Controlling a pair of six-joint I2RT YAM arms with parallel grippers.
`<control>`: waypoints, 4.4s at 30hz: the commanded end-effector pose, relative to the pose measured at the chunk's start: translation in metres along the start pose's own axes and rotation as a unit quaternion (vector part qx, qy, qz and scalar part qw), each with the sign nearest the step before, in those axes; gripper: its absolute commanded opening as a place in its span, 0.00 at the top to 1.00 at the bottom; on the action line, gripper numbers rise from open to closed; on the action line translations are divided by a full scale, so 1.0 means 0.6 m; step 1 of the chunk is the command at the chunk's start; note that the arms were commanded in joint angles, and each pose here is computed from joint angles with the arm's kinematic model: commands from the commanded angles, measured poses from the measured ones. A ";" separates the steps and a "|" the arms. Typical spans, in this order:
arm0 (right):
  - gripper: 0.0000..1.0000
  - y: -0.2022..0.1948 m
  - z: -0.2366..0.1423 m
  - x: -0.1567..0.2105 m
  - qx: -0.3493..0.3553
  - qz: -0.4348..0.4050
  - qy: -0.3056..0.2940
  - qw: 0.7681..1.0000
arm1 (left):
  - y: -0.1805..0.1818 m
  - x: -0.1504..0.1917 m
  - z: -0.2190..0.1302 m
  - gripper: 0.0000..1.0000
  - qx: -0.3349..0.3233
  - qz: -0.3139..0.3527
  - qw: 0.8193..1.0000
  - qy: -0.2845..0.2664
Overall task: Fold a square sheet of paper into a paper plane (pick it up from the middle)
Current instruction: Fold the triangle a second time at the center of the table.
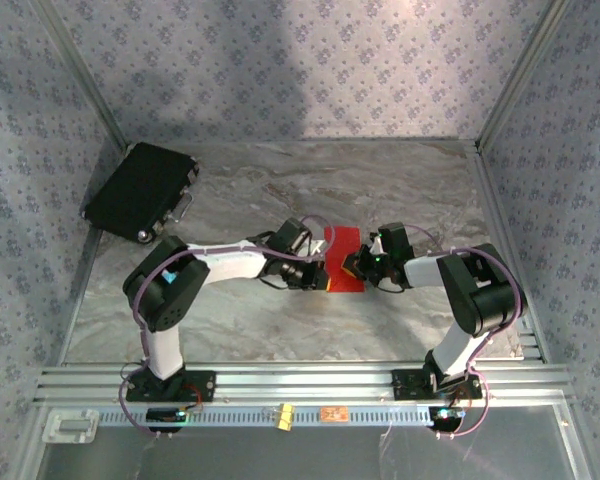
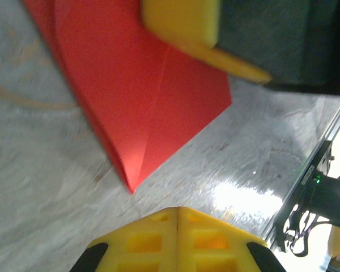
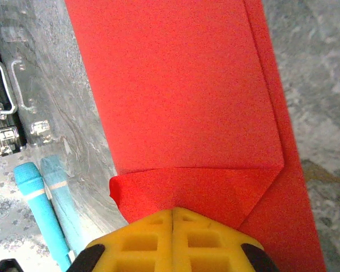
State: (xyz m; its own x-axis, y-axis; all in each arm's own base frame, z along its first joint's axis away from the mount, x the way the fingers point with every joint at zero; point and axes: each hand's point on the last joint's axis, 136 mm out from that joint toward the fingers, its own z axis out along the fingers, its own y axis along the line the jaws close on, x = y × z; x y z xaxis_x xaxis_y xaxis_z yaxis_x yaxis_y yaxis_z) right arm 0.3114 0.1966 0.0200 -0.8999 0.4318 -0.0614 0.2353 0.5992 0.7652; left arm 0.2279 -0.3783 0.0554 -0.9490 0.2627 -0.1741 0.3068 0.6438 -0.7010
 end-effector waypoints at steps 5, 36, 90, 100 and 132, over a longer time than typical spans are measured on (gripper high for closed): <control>1.00 -0.051 -0.005 0.013 0.052 0.017 -0.002 0.998 | -0.012 -0.074 0.025 0.99 -0.002 0.006 0.999 -0.040; 1.00 -0.011 0.012 0.063 0.013 -0.023 0.048 0.999 | 0.107 0.006 0.056 1.00 -0.114 -0.033 0.992 0.032; 1.00 -0.077 -0.020 -0.027 0.039 0.017 -0.004 0.999 | 0.034 -0.054 0.029 1.00 -0.075 -0.012 0.997 -0.001; 1.00 -0.076 -0.021 -0.029 0.039 0.017 -0.009 0.999 | -0.045 -0.099 0.037 1.00 0.000 -0.008 1.000 0.003; 1.00 -0.089 -0.015 -0.026 0.046 0.022 -0.004 0.999 | 0.033 -0.012 0.065 0.94 -0.051 -0.029 0.997 0.058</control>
State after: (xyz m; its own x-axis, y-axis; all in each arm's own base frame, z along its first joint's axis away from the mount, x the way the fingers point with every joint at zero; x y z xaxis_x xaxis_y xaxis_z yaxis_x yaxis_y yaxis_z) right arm 0.3260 0.1680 0.0200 -0.8949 0.4371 -0.0902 0.2052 0.5824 0.7866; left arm 0.2561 -0.4126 0.0228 -0.9544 0.2773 -0.1102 0.2780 0.6921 -0.6661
